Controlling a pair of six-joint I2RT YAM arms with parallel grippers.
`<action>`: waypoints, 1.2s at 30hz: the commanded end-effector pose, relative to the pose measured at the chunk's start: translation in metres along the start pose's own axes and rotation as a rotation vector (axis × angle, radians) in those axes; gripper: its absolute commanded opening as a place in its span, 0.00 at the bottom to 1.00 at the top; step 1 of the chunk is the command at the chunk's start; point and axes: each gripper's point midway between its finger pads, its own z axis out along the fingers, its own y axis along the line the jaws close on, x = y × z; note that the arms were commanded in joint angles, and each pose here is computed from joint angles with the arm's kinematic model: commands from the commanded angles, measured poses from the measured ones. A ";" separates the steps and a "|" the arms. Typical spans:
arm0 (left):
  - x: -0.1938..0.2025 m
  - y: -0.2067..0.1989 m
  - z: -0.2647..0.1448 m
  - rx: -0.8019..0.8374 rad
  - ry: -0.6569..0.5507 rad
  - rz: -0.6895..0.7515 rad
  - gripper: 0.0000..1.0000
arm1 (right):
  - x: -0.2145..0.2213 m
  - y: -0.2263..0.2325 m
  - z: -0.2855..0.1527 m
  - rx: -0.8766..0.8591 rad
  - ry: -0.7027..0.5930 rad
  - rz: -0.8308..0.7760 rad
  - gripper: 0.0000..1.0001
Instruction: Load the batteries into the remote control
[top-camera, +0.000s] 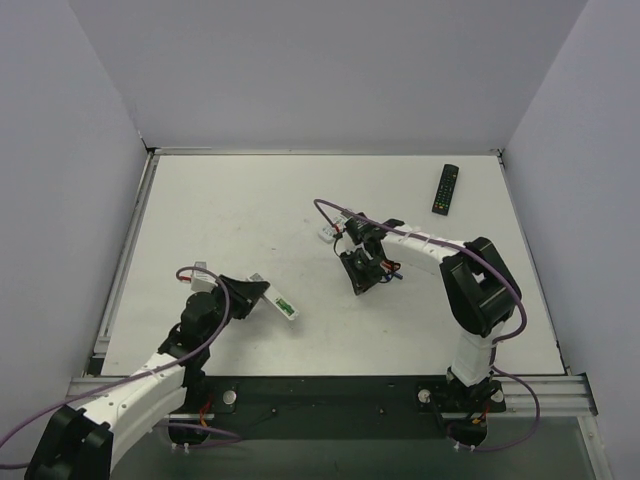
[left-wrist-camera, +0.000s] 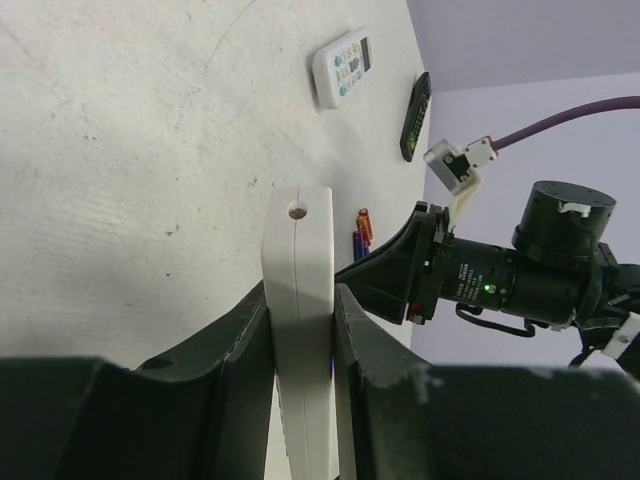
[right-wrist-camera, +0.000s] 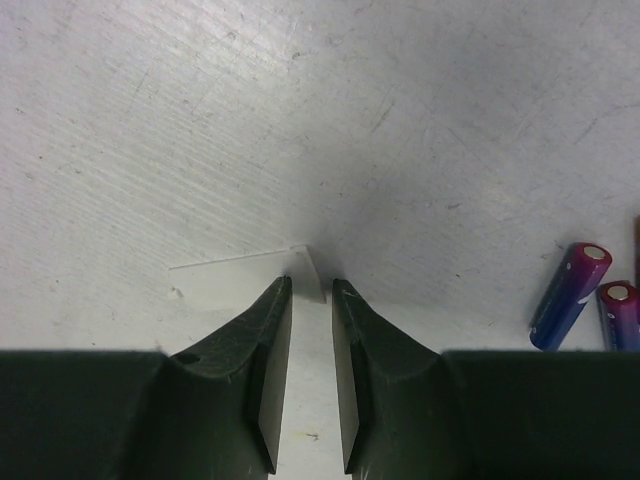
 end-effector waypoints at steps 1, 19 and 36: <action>-0.004 -0.029 0.007 0.095 -0.004 0.013 0.00 | 0.010 -0.002 0.004 0.029 0.061 -0.035 0.18; 0.028 -0.021 0.082 0.047 0.110 0.137 0.01 | 0.011 -0.013 -0.020 0.105 -0.006 -0.015 0.00; 0.037 0.056 0.082 -0.272 0.165 0.211 0.75 | 0.008 -0.007 -0.026 0.068 -0.035 0.009 0.00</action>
